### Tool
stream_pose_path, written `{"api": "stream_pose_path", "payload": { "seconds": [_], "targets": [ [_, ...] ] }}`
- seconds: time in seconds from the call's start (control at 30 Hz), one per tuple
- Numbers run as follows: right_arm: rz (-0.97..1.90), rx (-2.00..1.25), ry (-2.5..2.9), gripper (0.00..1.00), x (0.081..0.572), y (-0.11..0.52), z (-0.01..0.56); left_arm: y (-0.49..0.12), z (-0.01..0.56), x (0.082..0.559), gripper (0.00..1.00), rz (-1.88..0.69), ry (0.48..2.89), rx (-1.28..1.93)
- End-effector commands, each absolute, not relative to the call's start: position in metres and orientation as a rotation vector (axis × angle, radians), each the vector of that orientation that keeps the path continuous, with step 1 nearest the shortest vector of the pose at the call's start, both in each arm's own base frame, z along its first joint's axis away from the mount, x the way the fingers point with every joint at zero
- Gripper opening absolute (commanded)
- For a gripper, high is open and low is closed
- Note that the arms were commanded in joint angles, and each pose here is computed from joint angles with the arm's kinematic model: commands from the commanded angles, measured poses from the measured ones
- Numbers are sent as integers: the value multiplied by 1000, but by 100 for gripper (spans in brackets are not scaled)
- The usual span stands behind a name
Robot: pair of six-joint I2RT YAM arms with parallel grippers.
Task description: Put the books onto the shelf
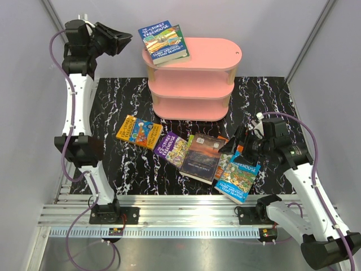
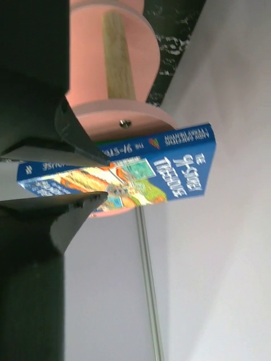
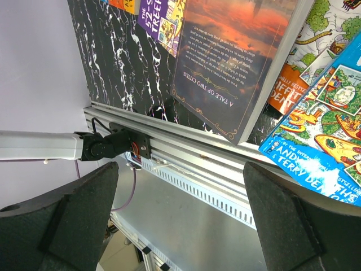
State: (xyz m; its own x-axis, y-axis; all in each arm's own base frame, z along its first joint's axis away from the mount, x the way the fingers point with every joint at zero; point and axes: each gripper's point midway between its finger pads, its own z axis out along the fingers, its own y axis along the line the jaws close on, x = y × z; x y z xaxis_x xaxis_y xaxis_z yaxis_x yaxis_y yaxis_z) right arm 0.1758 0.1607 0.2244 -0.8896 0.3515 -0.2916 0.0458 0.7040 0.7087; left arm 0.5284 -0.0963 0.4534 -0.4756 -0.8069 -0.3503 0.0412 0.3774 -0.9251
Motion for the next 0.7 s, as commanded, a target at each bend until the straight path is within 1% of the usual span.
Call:
{"api": "stream_pose_path", "payload": {
  "seconds": [0.0,0.03,0.07,0.27,0.47,0.67],
  "targets": [
    [1020,288,2484,100,181,161,228,-102,500,524,24,-1267,1616,-562],
    [1023,290,2482,100,182,161,228,-103,502,526,21,-1271,1611,-556],
    [1025,291,2480,100,183,162,227,-103,501,528,19,-1274,1615,-557],
    [1016,303,2484,100,188,162,226,-105,482,542,15,-1270,1653,-593],
    [1006,306,2485,100,192,162,225,-106,464,554,15,-1252,1678,-601],
    [984,295,2498,100,194,161,224,-113,459,564,15,-1277,1664,-581]
  ]
}}
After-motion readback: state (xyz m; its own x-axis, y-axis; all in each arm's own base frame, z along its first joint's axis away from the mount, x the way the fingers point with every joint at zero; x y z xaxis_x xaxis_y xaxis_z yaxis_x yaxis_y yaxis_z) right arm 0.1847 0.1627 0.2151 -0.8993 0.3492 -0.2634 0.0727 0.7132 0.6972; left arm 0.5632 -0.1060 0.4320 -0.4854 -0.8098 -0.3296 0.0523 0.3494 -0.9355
